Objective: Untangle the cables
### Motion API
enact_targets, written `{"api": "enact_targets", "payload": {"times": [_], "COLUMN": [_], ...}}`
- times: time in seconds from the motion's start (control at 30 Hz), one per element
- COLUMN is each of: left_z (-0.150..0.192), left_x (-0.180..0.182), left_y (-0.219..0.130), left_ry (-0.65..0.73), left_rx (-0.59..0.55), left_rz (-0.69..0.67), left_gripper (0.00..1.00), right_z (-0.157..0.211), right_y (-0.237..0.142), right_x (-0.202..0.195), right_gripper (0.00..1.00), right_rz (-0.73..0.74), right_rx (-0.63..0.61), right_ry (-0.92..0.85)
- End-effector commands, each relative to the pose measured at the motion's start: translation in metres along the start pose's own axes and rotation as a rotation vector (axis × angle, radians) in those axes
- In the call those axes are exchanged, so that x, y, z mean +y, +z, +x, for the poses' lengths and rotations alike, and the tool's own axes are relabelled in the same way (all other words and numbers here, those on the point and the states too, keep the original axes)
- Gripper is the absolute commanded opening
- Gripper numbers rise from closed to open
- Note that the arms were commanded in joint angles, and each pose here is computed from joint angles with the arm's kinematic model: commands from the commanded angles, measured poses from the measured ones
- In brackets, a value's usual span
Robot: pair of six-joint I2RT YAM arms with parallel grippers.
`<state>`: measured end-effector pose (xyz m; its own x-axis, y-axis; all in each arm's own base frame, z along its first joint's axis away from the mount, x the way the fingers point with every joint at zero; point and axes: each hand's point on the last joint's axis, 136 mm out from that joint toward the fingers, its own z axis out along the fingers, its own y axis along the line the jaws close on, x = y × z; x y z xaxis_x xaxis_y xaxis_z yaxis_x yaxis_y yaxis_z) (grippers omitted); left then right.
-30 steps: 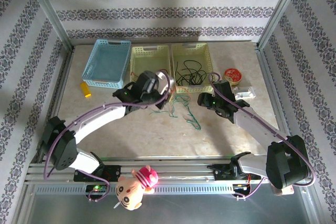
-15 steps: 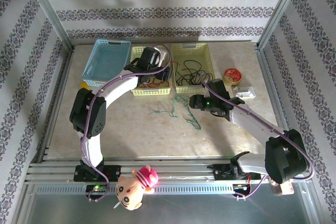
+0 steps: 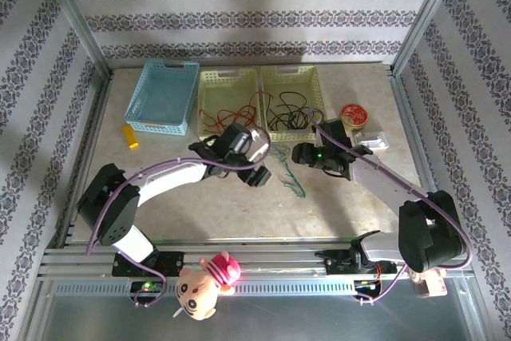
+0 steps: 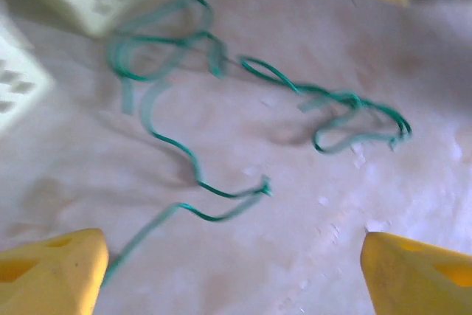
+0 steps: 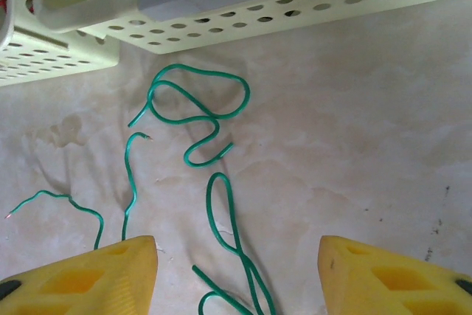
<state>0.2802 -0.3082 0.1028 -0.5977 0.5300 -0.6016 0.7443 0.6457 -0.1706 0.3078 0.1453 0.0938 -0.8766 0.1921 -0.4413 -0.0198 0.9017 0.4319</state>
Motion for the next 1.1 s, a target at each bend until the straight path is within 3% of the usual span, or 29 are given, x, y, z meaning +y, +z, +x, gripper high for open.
{"api": "enact_targets", "payload": {"times": [0.0,0.2,0.4,0.63,0.77,0.83,0.93,1.07], "left_z": [0.022,0.021,0.014,0.012,0.008,0.003,-0.015,-0.051], "left_x": [-0.013,0.01,0.025,0.009,-0.004,-0.006,-0.01,-0.006], "left_y": [0.021,0.05,0.063,0.073,0.074,0.068,0.044,-0.016], "left_ry": [0.07,0.182,0.215,0.29,0.29,0.272,0.241,0.166], "left_rx": [0.09,0.104,0.07,0.055,0.04,0.029,-0.035,-0.207], "left_rz": [0.014,-0.226,-0.334,-0.312,-0.263,-0.257,-0.259,-0.285], "left_gripper": [0.83,0.62,0.43,0.32,0.09,0.0,0.0,0.0], "right_z": [-0.007,-0.004,0.001,0.001,0.0,-0.001,-0.002,-0.001], "right_y": [-0.003,-0.007,-0.008,-0.009,-0.009,-0.009,-0.01,-0.01], "right_x": [0.001,-0.006,-0.009,-0.009,-0.008,-0.009,-0.011,-0.016], "right_gripper": [0.59,0.59,0.59,0.59,0.59,0.59,0.59,0.59], "right_rz": [0.005,0.018,0.016,0.013,0.01,0.015,0.023,0.038], "right_rx": [-0.016,-0.029,-0.028,-0.029,-0.027,-0.031,-0.039,-0.043], "right_ry": [0.025,0.051,0.07,0.078,0.08,0.082,0.089,0.098]}}
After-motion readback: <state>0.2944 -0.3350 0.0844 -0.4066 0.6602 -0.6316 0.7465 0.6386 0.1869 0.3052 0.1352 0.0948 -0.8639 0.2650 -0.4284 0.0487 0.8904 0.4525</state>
